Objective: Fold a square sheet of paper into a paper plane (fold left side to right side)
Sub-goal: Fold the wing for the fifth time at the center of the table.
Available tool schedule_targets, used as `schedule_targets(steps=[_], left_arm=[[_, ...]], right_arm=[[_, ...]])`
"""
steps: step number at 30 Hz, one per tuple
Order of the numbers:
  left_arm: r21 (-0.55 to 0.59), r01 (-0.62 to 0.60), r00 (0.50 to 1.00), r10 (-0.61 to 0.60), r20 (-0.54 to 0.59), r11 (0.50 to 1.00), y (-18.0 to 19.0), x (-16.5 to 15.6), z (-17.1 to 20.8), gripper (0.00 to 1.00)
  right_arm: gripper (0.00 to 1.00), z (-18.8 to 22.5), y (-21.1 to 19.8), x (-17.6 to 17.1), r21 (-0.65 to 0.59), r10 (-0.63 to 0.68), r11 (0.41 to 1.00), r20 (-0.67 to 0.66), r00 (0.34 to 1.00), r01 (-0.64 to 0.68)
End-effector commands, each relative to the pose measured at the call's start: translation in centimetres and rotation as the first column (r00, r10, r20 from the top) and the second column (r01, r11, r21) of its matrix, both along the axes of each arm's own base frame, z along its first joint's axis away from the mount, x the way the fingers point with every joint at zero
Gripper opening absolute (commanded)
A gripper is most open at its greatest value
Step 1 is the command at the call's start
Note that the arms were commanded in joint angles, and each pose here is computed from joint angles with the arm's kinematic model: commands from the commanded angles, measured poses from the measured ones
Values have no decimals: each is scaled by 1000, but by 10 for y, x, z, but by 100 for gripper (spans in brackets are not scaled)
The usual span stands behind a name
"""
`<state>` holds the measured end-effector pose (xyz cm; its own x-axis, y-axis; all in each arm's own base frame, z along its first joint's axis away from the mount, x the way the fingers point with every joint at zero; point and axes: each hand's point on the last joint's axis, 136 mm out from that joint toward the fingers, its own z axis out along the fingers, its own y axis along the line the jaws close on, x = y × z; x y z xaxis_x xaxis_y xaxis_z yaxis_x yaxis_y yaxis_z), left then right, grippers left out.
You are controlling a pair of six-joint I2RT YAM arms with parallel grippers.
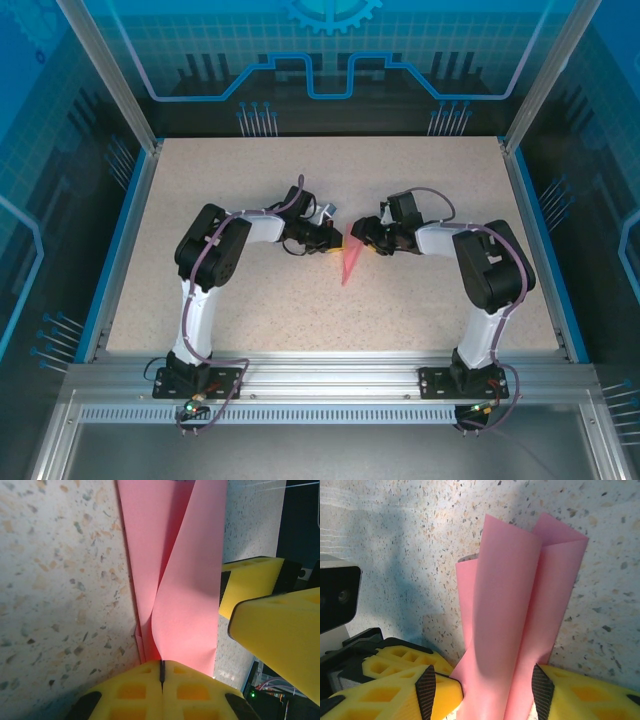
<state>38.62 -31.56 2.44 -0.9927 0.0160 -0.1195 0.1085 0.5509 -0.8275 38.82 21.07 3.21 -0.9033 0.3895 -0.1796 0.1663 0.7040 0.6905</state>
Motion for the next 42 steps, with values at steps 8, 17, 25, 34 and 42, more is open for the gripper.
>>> schedule_targets(steps=[8,17,25,34,42], left_arm=[[-38,21,997,-19,70,999,-7,9,20,5],[-43,20,997,-17,72,999,-9,13,19,5],[-47,25,998,-22,66,999,-11,17,17,6],[-32,31,999,-30,34,999,-11,14,2,6],[-11,42,999,-42,-4,999,-8,7,-14,6]], right_arm=[[56,-25,-4,-10,-105,22,994,-107,994,-34],[56,-40,-9,-17,-155,20,987,-165,986,-46],[56,-39,-9,-18,-157,18,987,-166,986,-45],[56,-34,-7,-16,-147,26,988,-145,989,-47],[57,-9,-4,-7,-126,63,990,-55,997,-69]])
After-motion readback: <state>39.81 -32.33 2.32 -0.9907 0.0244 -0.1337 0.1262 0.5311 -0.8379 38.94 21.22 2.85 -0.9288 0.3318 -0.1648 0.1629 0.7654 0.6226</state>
